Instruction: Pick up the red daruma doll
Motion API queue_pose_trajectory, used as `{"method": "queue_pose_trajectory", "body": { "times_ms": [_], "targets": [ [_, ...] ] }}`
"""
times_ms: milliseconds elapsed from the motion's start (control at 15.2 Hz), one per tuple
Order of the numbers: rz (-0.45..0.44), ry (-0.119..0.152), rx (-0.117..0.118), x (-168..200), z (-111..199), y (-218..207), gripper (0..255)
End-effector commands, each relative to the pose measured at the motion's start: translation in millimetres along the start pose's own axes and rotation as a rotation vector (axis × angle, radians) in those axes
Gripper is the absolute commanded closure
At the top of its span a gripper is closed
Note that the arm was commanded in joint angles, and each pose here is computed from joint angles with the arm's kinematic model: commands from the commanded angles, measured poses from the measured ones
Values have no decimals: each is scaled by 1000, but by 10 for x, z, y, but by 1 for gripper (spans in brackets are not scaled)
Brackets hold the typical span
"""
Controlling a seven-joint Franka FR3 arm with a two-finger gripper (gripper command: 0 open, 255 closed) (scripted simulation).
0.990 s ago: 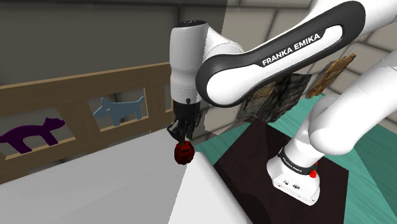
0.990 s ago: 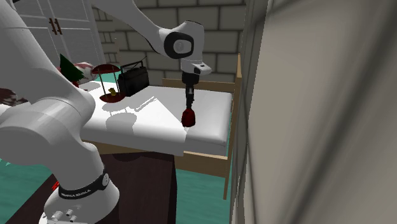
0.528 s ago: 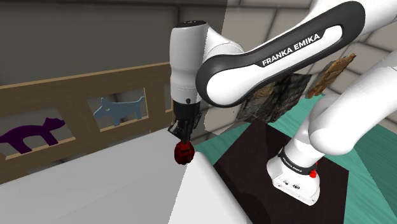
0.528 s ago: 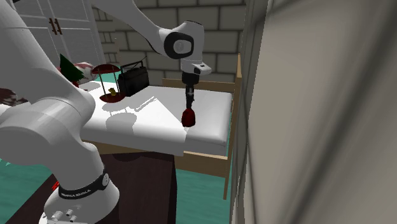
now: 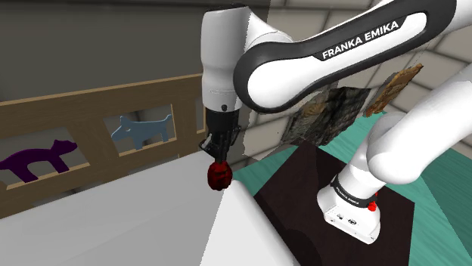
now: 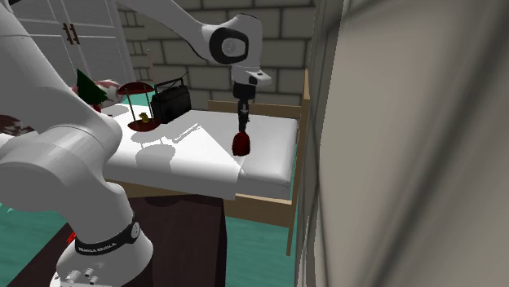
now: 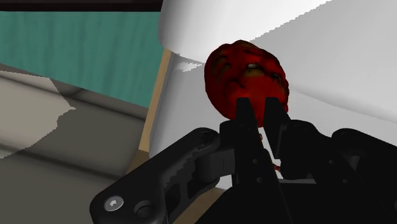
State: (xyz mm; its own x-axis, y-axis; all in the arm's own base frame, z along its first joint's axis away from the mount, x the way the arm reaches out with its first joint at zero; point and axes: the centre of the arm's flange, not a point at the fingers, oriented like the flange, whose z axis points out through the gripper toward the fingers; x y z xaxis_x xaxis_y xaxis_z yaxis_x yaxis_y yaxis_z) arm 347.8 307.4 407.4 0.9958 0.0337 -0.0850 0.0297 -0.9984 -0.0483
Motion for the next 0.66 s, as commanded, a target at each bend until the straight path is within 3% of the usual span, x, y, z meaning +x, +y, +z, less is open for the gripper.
{"method": "queue_pose_trajectory", "body": {
  "times_ms": [0, 594],
  "targets": [
    [0, 0, 0, -11, -114, -2, 255],
    [0, 0, 0, -43, -490, -20, 255]
  ]
}}
